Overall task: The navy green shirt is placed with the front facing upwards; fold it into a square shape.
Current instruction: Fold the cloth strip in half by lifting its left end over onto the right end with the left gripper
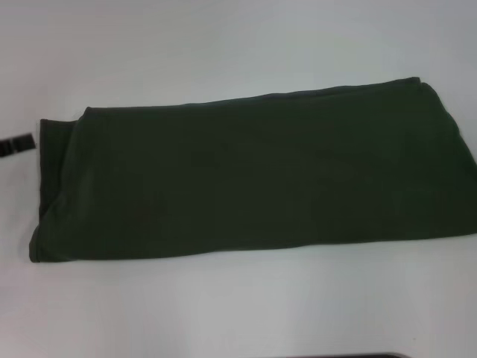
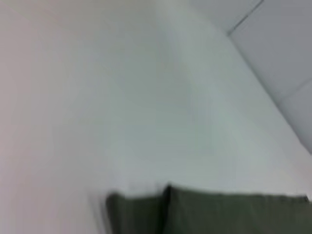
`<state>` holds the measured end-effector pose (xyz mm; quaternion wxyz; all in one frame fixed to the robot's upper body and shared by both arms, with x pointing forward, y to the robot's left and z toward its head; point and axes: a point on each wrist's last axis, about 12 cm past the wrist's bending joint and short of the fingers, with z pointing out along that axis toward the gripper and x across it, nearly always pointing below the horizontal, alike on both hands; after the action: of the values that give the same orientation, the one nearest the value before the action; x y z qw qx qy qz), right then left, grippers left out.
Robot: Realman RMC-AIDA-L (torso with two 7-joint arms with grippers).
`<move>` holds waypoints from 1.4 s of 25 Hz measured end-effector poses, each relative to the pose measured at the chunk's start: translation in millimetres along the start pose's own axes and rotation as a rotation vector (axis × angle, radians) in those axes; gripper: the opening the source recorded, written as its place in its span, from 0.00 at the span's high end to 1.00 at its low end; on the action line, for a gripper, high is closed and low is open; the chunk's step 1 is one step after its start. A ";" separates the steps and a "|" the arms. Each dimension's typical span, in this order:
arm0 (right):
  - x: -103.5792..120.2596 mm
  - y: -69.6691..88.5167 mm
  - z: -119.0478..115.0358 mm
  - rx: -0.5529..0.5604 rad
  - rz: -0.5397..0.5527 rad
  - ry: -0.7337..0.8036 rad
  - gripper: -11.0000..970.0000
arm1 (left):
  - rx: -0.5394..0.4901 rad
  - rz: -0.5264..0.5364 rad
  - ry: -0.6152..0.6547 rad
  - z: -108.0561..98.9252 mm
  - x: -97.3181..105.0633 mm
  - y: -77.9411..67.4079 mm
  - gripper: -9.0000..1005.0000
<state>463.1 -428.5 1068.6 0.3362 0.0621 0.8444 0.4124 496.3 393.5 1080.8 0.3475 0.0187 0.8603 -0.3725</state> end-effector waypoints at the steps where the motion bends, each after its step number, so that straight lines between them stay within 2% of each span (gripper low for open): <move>1: -2.3 0.9 1.8 -0.003 -0.002 0.000 0.39 | -0.003 0.009 -0.007 4.7 -4.0 -0.4 0.45; 4: -9.1 3.1 6.6 -0.007 -0.002 -0.002 0.37 | -0.007 0.036 -0.013 17.9 -13.8 -1.9 0.35; 7: -16.7 5.0 8.9 -0.008 0.002 -0.004 0.35 | -0.013 0.060 -0.008 26.8 -21.8 -3.2 0.32; 9: -21.7 5.9 9.6 -0.006 0.005 -0.004 0.23 | -0.014 0.071 -0.010 29.9 -26.0 -4.3 0.30; 15: -32.6 6.0 11.9 0.023 0.005 -0.007 0.23 | -0.028 0.090 -0.018 33.6 -31.4 -5.1 0.24; 20: -35.8 7.2 15.3 0.025 0.000 -0.008 0.23 | -0.033 0.106 0.000 36.4 -32.0 -5.8 0.11; 28: -31.9 7.4 19.7 0.027 -0.001 0.010 0.23 | -0.023 0.142 0.049 42.6 -32.7 -9.9 0.13; 35: -29.7 7.2 20.5 0.024 0.007 0.014 0.23 | -0.021 0.192 0.105 61.1 -35.6 -18.2 0.13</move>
<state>497.3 -421.7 1080.3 0.3281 0.0661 0.8514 0.4040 553.6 348.5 1084.6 0.3363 0.1169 0.8754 -0.3269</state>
